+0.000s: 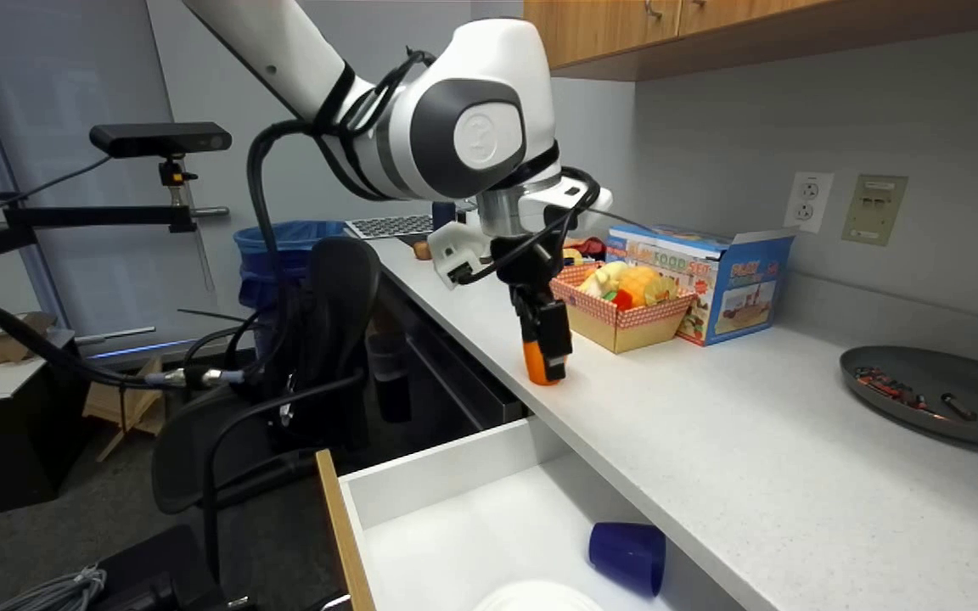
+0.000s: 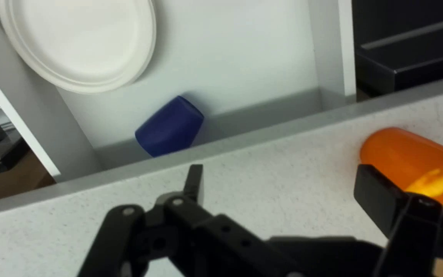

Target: Open the top drawer of the kitchen unit,remove the orange cup and close it

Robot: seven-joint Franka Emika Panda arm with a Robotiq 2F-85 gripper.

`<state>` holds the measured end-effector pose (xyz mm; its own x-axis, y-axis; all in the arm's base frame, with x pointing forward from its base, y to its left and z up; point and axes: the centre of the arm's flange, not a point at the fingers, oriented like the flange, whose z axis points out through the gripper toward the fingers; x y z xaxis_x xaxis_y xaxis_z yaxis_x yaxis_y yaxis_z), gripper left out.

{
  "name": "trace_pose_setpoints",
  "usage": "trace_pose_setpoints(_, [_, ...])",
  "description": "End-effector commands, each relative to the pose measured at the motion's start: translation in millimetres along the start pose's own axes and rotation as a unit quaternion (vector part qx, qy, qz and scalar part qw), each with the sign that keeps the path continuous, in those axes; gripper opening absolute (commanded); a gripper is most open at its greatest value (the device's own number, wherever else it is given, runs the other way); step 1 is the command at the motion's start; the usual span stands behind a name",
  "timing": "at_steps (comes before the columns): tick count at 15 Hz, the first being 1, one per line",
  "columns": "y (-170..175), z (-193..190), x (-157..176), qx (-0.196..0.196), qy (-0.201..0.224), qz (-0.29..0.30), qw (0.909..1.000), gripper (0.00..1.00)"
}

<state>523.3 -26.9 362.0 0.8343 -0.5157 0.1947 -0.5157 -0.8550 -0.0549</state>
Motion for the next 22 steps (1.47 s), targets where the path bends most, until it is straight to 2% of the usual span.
trace_pose_setpoints(1, [43,7,-39,-0.006,-0.045,-0.034,0.9984,1.00])
trace_pose_setpoints(6, [78,27,-78,-0.024,-0.095,-0.064,0.9932,1.00])
trace_pose_setpoints(15, [123,47,-144,-0.050,-0.131,-0.064,0.9881,1.00])
trace_pose_setpoints(22, [137,50,-154,-0.068,-0.166,-0.071,0.9812,1.00])
